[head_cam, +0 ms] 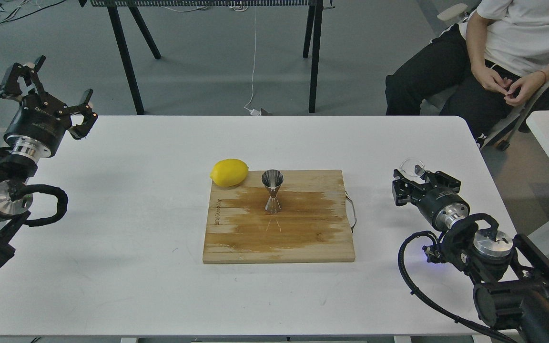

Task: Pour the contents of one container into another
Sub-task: 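Grasp the small clear glass cup with the right gripper and lift, then move the glass cup over the jigger on the board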

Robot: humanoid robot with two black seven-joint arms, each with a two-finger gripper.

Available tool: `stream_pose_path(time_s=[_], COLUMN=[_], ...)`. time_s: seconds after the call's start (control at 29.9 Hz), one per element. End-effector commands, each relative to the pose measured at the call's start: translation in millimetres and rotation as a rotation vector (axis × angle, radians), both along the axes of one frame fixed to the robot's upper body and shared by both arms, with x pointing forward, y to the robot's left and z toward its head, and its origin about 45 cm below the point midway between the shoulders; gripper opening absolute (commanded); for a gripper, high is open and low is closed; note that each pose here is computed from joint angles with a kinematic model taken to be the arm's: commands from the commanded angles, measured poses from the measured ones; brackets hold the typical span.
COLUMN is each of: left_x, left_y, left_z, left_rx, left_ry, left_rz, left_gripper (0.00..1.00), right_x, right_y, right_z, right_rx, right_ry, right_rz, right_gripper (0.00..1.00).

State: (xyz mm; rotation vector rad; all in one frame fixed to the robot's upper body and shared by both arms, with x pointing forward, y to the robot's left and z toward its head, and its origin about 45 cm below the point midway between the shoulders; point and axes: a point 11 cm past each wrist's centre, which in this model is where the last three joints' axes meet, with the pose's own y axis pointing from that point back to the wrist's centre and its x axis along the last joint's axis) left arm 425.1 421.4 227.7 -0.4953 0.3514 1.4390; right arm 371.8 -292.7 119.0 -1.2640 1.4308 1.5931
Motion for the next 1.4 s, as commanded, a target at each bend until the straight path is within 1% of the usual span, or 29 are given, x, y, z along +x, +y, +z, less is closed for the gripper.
stream_pose_path(time_s=[0.0,0.17,0.33,0.4,0.53,0.77,1.04,1.27,1.37], left_x=[-0.2,-0.1,-0.3,-0.7,-1.1,-2.4,-3.1,-3.4,-3.5], left_y=[1.1,1.6,2.9,5.6,8.1,10.8,10.4,10.0,10.1], left_z=[0.9,1.3,2.0,3.2,5.5,5.5,3.9,3.0,2.3], left_rx=[0.0,-0.004,-0.002,0.0,-0.002,0.001,0.0,0.0,0.001], left_ry=[-0.003,-0.005,-0.005,-0.006,-0.021,-0.028,-0.025,-0.024,-0.021], left_rz=[0.001,0.004,0.006,0.011,0.023,0.032,0.032,0.032,0.031], left_gripper=[1.0,1.0,1.0,1.0,1.0,1.0,1.0,1.0,1.0], right_x=[4.1,3.6,4.7,3.1,11.0,14.6,15.8,5.7,1.0], right_y=[22.6,58.9,95.7,106.5,121.8,175.9,193.4,210.5,215.4], right_z=[27.8,51.8,54.7,54.8,66.1,77.4,77.5,68.7,64.8], right_rx=[-0.026,-0.176,-0.331,-0.347,-0.372,-0.497,-0.664,-0.849,-0.888], right_ry=[-0.027,-0.107,-0.114,-0.121,-0.148,-0.201,-0.267,-0.357,-0.374], right_rz=[0.058,0.164,0.265,0.291,0.312,0.411,0.486,0.556,0.582], right_gripper=[0.33,0.33,0.33,0.33,0.33,0.33,0.33,0.33,0.33])
